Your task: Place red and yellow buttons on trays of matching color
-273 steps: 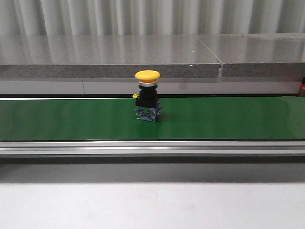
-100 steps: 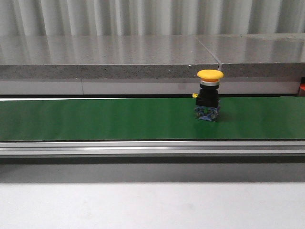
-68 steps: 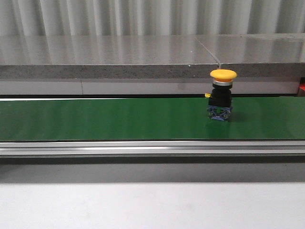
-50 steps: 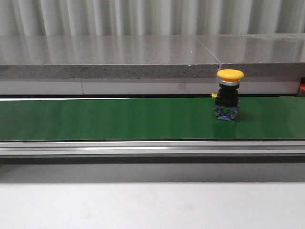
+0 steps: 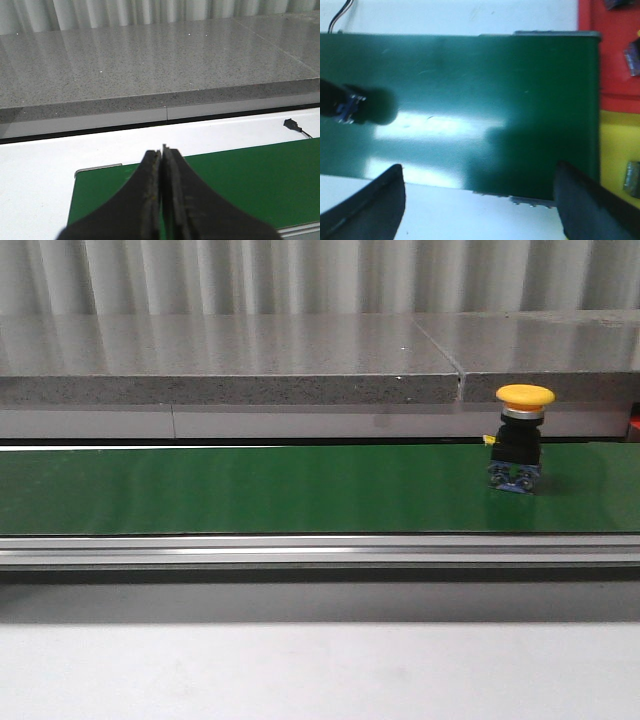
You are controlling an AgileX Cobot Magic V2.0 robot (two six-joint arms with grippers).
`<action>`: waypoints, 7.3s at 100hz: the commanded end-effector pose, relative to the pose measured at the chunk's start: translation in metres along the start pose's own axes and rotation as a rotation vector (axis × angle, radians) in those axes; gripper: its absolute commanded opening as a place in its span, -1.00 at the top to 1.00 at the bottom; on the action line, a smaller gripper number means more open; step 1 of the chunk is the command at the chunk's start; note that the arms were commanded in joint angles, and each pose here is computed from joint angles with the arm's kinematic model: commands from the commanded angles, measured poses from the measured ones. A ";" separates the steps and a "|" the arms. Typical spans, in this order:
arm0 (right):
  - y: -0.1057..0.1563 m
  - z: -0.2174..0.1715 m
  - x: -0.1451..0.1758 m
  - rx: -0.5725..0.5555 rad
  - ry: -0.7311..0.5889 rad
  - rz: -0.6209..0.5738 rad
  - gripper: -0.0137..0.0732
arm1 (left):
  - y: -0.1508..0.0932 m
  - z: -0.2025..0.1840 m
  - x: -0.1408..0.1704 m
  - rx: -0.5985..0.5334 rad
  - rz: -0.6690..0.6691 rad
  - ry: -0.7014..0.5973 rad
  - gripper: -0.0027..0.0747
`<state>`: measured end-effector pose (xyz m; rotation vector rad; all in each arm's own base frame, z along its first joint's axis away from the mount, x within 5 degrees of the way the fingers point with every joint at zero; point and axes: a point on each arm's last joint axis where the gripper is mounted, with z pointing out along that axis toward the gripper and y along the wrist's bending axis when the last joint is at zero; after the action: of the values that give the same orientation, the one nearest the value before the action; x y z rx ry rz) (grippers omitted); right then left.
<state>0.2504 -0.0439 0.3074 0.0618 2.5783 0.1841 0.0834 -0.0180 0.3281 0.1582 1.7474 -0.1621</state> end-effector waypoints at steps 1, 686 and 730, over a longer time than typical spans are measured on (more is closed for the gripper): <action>0.017 -0.008 -0.003 -0.026 -0.047 -0.090 -0.70 | 0.001 -0.002 -0.013 -0.015 -0.011 -0.080 0.98; 0.056 -0.100 0.116 -0.003 -0.556 -0.218 0.84 | 0.001 -0.002 -0.013 -0.015 -0.011 -0.080 0.98; 0.056 -0.100 0.116 -0.003 -0.556 -0.218 0.84 | 0.001 -0.002 -0.013 -0.015 -0.011 -0.080 0.98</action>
<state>0.0974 0.0098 0.3269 -0.1536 2.0909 0.0942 0.0834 -0.0180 0.3281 0.1582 1.7474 -0.1621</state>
